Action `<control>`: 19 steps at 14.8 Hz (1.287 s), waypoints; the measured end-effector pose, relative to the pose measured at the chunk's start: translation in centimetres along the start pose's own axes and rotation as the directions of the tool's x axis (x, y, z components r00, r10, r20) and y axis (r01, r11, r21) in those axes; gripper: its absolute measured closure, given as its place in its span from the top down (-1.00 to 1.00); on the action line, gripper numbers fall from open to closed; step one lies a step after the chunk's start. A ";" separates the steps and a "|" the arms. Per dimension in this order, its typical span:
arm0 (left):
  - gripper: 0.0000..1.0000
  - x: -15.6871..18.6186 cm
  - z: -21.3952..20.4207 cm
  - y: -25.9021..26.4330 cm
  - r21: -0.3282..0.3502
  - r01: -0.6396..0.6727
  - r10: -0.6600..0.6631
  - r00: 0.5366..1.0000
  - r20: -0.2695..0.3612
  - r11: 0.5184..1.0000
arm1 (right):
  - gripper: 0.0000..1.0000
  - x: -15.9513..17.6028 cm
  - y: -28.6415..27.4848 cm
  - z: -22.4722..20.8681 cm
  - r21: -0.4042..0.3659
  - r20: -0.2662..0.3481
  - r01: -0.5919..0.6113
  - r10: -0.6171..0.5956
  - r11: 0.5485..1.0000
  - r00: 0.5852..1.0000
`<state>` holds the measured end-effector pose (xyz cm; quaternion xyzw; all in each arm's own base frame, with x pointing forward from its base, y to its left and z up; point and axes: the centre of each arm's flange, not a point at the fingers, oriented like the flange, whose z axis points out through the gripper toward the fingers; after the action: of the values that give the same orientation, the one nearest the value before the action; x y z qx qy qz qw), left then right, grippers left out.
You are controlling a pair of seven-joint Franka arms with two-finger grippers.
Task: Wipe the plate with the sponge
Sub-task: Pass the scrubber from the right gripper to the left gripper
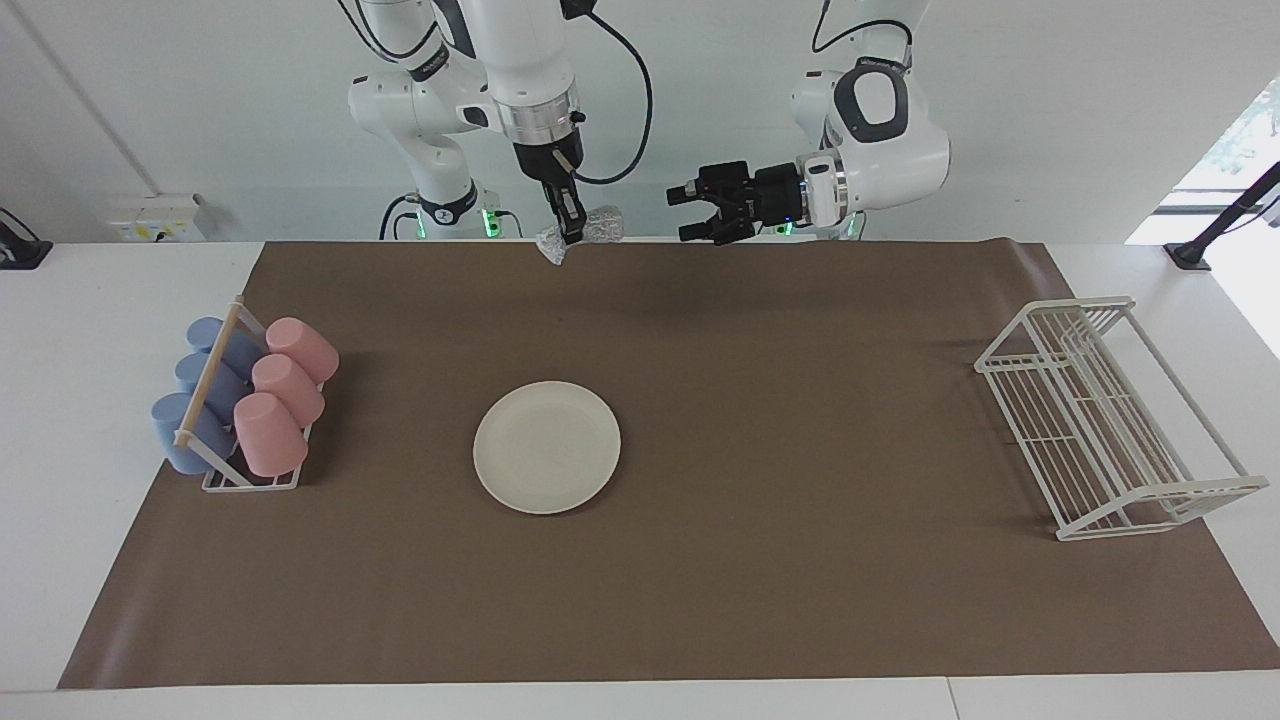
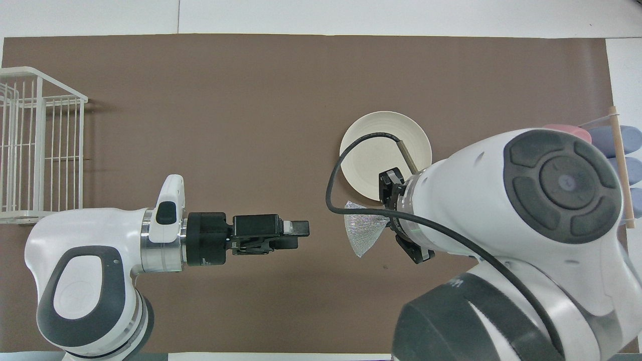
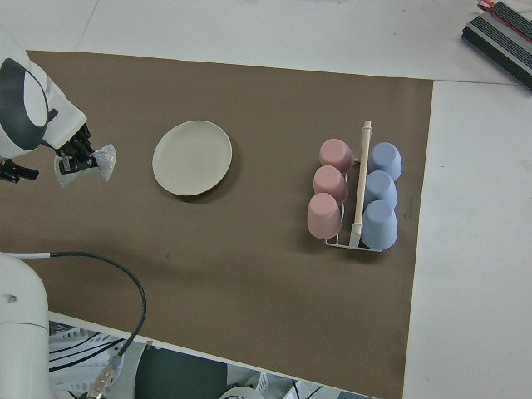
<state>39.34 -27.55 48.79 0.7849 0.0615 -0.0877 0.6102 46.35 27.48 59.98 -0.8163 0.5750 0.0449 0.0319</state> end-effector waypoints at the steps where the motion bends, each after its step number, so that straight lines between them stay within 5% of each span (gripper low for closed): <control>1: 1.00 -0.7 1.3 0.1 -0.006 -0.005 0.005 1.000 -0.008 1.000 | -0.79 0.0 0.0 0.0 0.000 0.000 0.000 0.000 1.000 1.000; 5: 1.00 -3.5 5.6 0.5 -0.018 -0.015 0.014 0.998 -0.066 1.000 | -0.79 0.0 0.0 0.0 0.000 0.000 0.000 0.000 1.000 1.000; 12: 0.99 -4.6 7.2 1.5 -0.033 -0.013 0.009 0.991 -0.133 0.999 | -0.79 0.0 0.0 0.0 0.000 0.000 0.000 0.000 1.000 1.000; 17: 0.70 -4.2 7.9 1.8 -0.026 -0.011 0.007 0.987 -0.158 1.000 | -0.79 0.0 0.0 0.0 0.000 0.000 0.000 0.000 1.000 1.000; 19: 0.17 -3.6 7.8 1.9 -0.031 -0.001 -0.005 0.983 -0.186 1.000 | -0.79 0.0 0.0 0.0 0.000 0.000 0.000 0.000 1.000 1.000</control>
<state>35.71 -35.58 49.53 0.7801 0.1203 -0.0137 0.6138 46.36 27.48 59.96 -0.8163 0.5750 0.0451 0.0317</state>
